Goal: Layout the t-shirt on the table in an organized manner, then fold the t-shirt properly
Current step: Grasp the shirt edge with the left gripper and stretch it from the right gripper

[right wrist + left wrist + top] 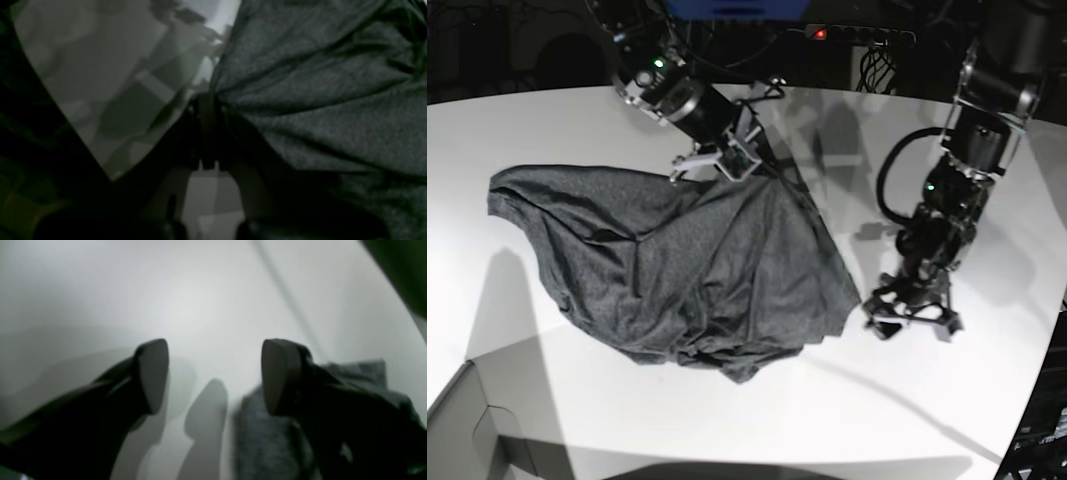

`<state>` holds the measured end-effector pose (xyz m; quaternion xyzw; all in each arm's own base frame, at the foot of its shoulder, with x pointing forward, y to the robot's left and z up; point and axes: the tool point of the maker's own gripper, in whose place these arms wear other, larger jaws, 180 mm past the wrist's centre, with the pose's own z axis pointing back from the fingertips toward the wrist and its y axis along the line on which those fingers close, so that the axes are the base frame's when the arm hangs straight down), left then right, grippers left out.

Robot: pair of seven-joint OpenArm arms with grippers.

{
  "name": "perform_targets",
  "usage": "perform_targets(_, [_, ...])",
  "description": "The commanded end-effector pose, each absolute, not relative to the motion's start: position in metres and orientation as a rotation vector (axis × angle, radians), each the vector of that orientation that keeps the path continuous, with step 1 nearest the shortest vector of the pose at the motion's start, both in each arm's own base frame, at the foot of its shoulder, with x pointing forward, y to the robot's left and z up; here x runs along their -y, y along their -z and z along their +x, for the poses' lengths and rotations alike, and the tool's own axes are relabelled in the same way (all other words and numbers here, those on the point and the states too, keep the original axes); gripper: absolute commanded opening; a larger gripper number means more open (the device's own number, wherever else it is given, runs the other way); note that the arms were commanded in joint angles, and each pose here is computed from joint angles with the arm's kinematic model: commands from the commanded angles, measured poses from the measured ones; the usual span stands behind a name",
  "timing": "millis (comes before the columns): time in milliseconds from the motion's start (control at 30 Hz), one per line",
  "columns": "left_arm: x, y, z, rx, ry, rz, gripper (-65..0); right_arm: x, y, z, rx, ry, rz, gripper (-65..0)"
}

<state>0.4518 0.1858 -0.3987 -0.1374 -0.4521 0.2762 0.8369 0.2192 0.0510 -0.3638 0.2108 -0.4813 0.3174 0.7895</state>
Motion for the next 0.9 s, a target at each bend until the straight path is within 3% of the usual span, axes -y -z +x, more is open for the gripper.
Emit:
perform_targets(0, [-0.18, 0.38, 0.466, 0.999, -0.583, -0.322, -22.5, -0.054, 0.353, 0.219, 1.073, -0.671, 0.478, -65.0])
perform_targets(267, [-0.136, 0.393, 0.46, 0.914, -0.567, -0.398, -22.5, -0.032, 0.364, 0.219, 1.049, -0.643, 0.429, -65.0])
perform_targets(533, [-0.112, 0.408, 0.452, 0.923, -0.44, -0.314, -24.6, -0.028, 0.362, 0.217, 1.05, -0.633, 0.422, -65.0])
perform_targets(600, [-0.111, 0.412, 0.449, 0.914, -0.436, -0.312, -32.4, -0.027, 0.362, 0.217, 1.05, -0.635, 0.418, -65.0])
perform_targets(767, [-0.113, 0.417, 0.445, 0.881, -0.431, -0.309, -65.0, -0.015, 0.363, 0.221, 1.053, -0.634, 0.389, -65.0])
perform_targets(867, [-0.116, 0.41, 0.448, 0.894, -0.438, -0.321, -64.1, -0.007, 0.364, 0.225, 1.053, -0.622, 0.37, -65.0])
